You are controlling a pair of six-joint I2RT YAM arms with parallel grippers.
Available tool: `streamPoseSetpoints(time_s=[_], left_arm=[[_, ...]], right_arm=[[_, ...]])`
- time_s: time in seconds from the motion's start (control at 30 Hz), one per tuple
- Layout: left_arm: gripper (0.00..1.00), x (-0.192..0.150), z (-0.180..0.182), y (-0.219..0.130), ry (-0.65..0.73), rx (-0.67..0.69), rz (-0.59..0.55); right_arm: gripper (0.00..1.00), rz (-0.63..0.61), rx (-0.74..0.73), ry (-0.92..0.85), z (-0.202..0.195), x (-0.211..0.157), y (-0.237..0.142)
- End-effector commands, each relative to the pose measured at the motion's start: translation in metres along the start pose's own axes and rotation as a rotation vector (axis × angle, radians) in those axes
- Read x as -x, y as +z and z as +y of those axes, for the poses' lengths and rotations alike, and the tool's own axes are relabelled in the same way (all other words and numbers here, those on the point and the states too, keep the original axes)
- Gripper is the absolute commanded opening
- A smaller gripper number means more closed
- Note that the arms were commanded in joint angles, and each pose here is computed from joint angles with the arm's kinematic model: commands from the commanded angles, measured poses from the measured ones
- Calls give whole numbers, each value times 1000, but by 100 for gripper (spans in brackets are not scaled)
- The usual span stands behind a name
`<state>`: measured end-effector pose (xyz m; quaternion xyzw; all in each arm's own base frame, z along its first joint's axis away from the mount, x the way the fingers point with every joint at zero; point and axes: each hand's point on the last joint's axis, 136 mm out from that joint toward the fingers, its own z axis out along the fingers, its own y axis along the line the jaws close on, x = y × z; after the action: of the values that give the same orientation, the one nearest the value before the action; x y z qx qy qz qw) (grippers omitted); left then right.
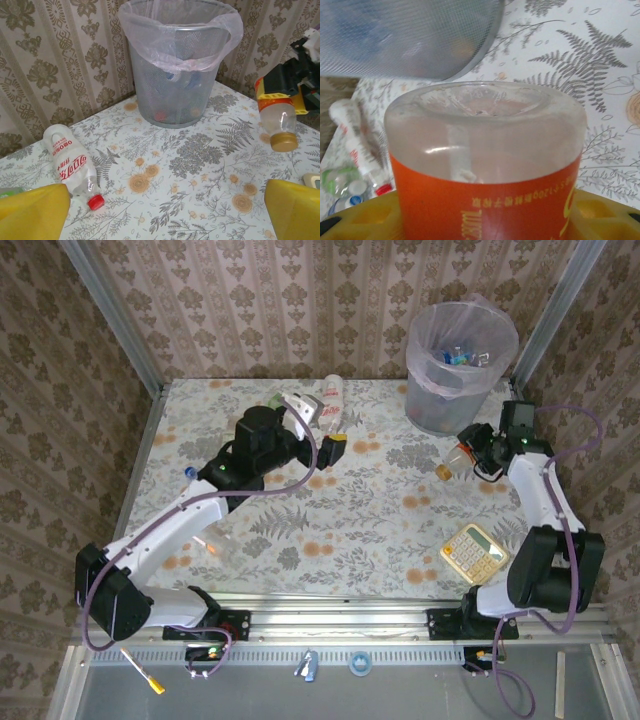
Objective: Throw the plastic bottles in the bin
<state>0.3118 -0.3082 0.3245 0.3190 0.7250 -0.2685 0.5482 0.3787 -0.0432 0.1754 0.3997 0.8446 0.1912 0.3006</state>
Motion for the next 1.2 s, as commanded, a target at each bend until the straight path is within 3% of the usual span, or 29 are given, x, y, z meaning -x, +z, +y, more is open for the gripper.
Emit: streamPoseSetpoints(time_s=[0.0,0.4,0.73,1.17], left_arm=[[100,7,3,6,-25,9,-14],[100,9,-3,17,-32,-26,-17],[100,9,-7,16,-32,-31,-15],[100,6,-6,15,-31,-19,-16]], right_arm=[[39,-4,121,-87,26,-12,-25],[40,-100,287,-332,85,-38,-92],[39,-113,376,-411,115,-51,-112],[37,-131,559,-595,192,-84,-147]])
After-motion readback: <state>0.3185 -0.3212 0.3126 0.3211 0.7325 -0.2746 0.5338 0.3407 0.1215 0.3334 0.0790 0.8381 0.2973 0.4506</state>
